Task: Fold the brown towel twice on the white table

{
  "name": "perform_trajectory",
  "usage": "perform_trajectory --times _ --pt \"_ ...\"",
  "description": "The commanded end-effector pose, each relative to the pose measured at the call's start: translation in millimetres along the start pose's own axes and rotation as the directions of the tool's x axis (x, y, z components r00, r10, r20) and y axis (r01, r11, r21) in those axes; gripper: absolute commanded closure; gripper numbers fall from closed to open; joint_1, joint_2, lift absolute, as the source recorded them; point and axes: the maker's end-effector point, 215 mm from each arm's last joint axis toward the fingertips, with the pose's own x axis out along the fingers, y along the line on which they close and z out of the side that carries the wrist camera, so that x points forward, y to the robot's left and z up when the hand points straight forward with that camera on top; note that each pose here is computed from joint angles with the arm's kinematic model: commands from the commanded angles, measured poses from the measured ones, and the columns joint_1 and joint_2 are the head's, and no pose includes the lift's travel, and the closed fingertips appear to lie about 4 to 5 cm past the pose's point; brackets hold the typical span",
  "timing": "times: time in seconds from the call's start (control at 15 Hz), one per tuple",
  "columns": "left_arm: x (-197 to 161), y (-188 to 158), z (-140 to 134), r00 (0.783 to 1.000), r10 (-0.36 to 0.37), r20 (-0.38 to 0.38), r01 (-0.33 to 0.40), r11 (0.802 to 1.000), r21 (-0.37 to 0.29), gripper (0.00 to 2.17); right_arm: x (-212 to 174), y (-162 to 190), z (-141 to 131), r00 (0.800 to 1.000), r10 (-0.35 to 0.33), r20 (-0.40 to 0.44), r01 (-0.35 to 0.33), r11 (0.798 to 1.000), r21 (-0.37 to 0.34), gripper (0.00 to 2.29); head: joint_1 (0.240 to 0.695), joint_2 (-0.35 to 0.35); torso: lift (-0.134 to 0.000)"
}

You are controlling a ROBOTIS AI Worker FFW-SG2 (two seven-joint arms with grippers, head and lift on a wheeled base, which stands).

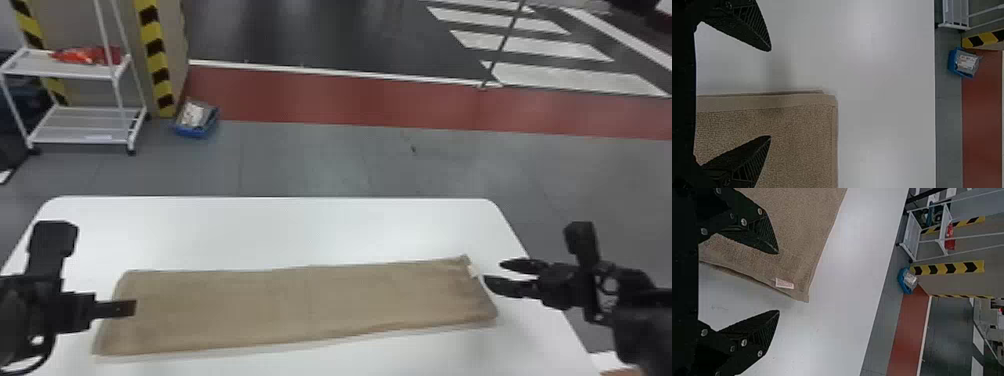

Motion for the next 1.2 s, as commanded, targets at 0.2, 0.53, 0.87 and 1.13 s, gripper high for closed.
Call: perform_trajectory --times 0.2,0.53,0.87,1.13 --pt "3 -9 1 1.000 -0.018 0.000 0.018 1.000 -0.012 0.12 -2 4 -3 1.000 0.003 0.017 -0.002 1.000 -0.029 0.41 0.695 -0.199 0.000" --pt "11 -14 -9 1.000 -0.024 -0.014 0.024 1.000 -0.014 0.20 -6 7 -1 0.999 0.011 0.033 -0.010 1.000 -0.028 0.41 0.695 -0.207 0.000" --pt "13 -14 -9 0.999 -0.040 -0.012 0.039 0.999 -0.020 0.29 -2 20 8 0.998 0.053 0.037 -0.054 0.999 0.005 0.41 0.695 -0.208 0.000" --pt "11 -8 -17 0.998 -0.044 -0.048 0.042 0.998 -0.038 0.36 4 30 15 0.996 0.074 0.046 -0.074 0.997 0.011 0.41 0.695 -0.187 0.000"
